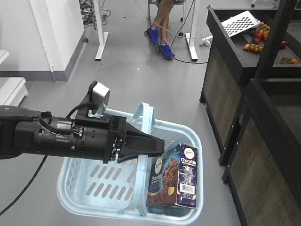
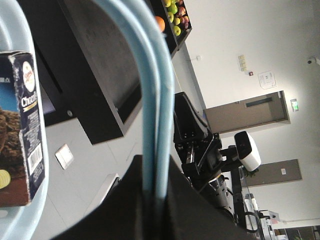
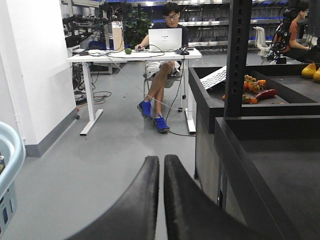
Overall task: Left arm holds basket, right arm returns cookies
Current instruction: 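Keep holding the basket with the left gripper while turning the base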
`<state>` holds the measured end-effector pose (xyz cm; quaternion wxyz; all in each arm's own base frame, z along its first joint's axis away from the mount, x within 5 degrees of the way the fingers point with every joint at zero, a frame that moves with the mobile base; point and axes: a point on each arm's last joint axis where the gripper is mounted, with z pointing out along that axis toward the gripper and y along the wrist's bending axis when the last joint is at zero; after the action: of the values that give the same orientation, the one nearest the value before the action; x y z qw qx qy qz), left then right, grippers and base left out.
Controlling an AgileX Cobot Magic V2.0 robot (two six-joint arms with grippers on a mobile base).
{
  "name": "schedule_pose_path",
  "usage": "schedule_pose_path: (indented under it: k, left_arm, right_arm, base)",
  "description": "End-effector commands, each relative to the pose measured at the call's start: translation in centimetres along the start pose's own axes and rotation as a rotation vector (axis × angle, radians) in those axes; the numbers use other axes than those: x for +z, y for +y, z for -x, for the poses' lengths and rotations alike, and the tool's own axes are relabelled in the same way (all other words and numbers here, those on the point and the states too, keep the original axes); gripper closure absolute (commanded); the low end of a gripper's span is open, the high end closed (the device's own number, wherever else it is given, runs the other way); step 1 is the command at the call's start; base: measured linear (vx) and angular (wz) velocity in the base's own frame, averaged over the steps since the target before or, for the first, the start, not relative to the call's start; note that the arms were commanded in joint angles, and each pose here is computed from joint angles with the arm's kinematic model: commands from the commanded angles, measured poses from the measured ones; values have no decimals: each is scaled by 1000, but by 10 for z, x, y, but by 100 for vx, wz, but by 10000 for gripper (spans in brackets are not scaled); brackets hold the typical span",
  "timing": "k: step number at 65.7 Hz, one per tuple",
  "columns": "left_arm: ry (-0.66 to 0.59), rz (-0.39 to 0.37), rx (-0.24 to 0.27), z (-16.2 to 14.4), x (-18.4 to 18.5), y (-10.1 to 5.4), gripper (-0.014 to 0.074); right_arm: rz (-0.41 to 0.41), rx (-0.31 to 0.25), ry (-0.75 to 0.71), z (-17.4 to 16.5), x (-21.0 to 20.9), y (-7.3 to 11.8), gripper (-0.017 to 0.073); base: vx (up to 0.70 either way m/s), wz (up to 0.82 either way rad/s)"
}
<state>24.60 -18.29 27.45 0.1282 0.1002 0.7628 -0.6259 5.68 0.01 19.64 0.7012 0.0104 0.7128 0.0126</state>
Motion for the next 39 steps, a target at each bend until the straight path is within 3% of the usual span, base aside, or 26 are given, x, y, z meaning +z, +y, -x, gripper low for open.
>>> schedule_pose_path:
  k: [1, 39]
  left_arm:
    - [-63, -156, 25, 8, -5, -33, 600]
    - [-63, -156, 25, 8, -5, -33, 600]
  right_arm:
    - [-2, -18, -67, 1, 0, 0, 570]
    - [-2, -18, -68, 1, 0, 0, 570]
  base:
    - [40, -9]
    - [40, 6]
